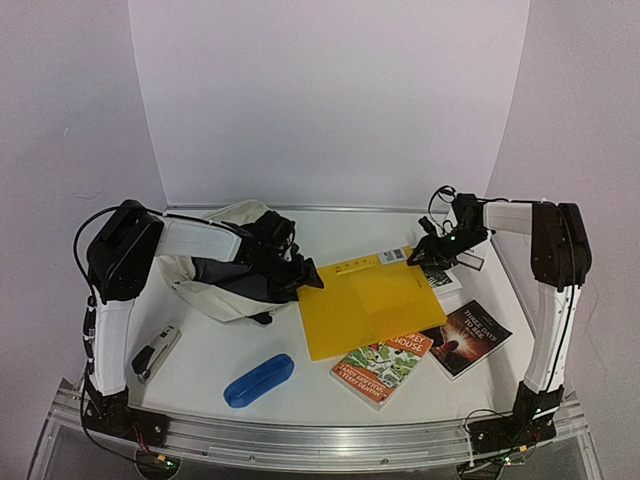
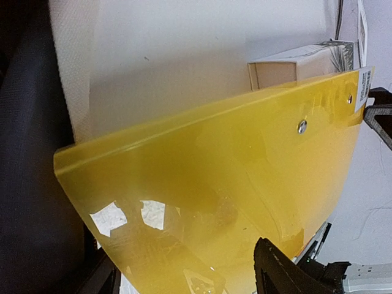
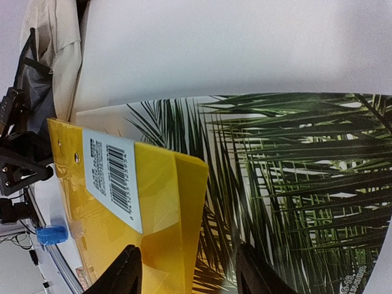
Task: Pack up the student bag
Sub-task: Pick up the files from the center of the board.
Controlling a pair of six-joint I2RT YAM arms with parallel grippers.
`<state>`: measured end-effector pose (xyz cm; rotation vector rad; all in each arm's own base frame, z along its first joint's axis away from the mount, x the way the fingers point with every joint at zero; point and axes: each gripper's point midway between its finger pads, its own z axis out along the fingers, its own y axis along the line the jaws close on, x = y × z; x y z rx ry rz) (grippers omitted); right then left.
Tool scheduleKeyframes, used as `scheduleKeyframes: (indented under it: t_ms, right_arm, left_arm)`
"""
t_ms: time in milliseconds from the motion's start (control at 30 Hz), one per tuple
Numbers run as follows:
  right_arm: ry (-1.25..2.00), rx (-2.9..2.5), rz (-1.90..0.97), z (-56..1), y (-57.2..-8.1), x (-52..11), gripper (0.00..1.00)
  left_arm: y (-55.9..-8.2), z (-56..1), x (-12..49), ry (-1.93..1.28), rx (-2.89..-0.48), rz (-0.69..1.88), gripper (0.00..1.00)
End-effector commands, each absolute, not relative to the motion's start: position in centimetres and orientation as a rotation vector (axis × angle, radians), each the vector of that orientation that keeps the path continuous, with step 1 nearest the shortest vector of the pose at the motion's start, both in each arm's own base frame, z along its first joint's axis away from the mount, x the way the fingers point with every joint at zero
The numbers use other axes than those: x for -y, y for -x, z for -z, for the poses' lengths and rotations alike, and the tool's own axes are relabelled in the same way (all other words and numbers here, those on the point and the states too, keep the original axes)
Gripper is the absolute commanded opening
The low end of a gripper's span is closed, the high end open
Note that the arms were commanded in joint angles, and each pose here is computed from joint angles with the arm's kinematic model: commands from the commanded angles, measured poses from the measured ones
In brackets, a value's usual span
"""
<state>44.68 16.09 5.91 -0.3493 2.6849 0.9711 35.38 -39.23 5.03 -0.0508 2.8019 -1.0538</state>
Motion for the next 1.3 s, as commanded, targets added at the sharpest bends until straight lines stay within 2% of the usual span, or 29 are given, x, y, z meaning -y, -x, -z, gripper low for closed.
scheduleKeyframes:
  t_ms: [0, 133, 333, 433, 667, 933, 1067, 1200, 1267]
  right_arm:
    - [0.33, -2.817, -0.888, -1.9, -43.3, -15.2, 0.5]
    - [0.348, -2.82, -0.873, -1.6, -43.1, -15.0, 0.46]
    - [0.357, -2.821, -0.891, -1.2, -43.1, -15.2, 0.45]
    - [0.375, -2.802, -0.957, -1.4, -42.8, -15.9, 0.45]
    - [0.437, -2.74, -0.998, -2.9, -43.2, -16.4, 0.45]
    - [0.458, -2.569, -1.21, -9.9, -42.5, -18.4, 0.38]
    - [0.46, -2.46, -1.328, -14.7, -42.3, -19.4, 0.31]
    - [0.478, -2.34, -1.44, -20.2, -41.2, -20.2, 0.33]
    - [0.494, -2.296, -1.449, -22.4, -40.8, -20.3, 0.44]
  left_arm:
    - [-36.2, -6.8, 38.2, 0.14, -2.773, 1.002, 0.75]
    - [-35.5, -4.7, 36.5, 0.201, -2.847, 0.877, 0.76]
    - [-35.8, -5.0, 38.3, 0.131, -2.806, 1.002, 0.77]
    - [-36.2, -6.5, 40.1, 0.027, -2.725, 1.142, 0.75]
    - [-36.5, -14.7, 41.7, -0.149, -2.352, 1.393, 0.41]
    - [-35.6, -23.0, 41.6, -0.285, -2.105, 1.486, 0.17]
    - [-35.6, -23.8, 41.0, -0.285, -2.111, 1.444, 0.03]
    - [-36.5, -23.4, 39.0, -0.225, -2.128, 1.382, 0.0]
    - [-36.6, -24.5, 38.3, -0.228, -2.09, 1.425, 0.0]
